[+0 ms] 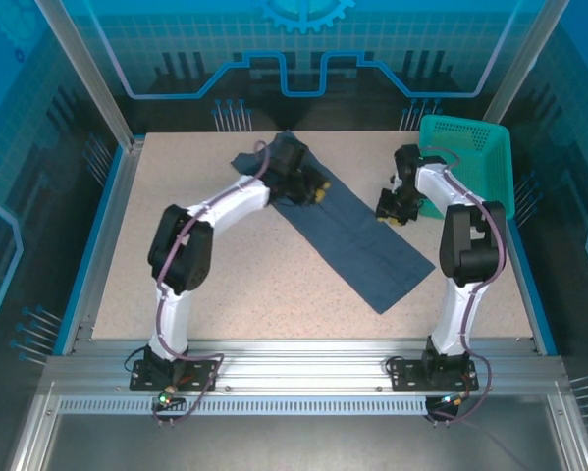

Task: Fold and stack the t-shirts

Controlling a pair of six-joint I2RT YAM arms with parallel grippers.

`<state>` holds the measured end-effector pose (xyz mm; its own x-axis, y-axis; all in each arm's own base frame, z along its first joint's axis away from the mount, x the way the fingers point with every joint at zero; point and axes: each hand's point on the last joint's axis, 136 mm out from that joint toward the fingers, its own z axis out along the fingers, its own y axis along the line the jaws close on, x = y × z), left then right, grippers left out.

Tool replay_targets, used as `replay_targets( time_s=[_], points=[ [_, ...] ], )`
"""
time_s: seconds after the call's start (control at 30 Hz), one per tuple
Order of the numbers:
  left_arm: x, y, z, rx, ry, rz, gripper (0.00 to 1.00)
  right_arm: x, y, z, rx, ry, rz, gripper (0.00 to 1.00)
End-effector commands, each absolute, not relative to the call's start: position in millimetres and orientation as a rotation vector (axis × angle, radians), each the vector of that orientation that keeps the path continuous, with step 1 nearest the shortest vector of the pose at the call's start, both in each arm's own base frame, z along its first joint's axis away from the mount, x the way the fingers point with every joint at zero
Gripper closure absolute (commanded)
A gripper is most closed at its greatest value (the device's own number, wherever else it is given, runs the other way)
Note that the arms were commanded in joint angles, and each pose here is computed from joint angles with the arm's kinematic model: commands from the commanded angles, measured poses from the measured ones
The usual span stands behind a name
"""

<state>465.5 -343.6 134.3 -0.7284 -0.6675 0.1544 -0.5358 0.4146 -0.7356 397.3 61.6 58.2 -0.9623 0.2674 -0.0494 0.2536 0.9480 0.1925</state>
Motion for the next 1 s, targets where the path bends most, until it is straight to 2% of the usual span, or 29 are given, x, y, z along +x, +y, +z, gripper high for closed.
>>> replay_targets(
  time_s=[0.0, 0.17, 0.4, 0.67, 0.97],
  points=[
    [420.7, -384.4, 94.0, -1.246, 2.656, -1.222, 0.75, 373.4, 54.7, 75.0, 0.426, 3.034, 0.224, 0.68],
    [382.6, -404.5, 51.8, -1.3, 2.79, -1.113, 0.79, 368.2, 54.8, 90.4, 0.414, 2.99, 0.237, 0.68],
    [356.6, -366.2, 6.2, -1.365, 2.827, -0.879, 0.81, 361.0, 60.5, 103.3, 0.363, 2.965, 0.269, 0.67],
    [337.3, -285.2, -23.0, -1.376, 2.876, -0.618, 0.81, 343.4, 86.2, 96.3, 0.285, 2.993, 0.323, 0.67],
    [316.5, -202.3, -11.7, -1.163, 3.059, -0.371, 0.81, 335.4, 171.2, 71.1, 0.106, 3.052, 0.438, 0.67]
  ],
)
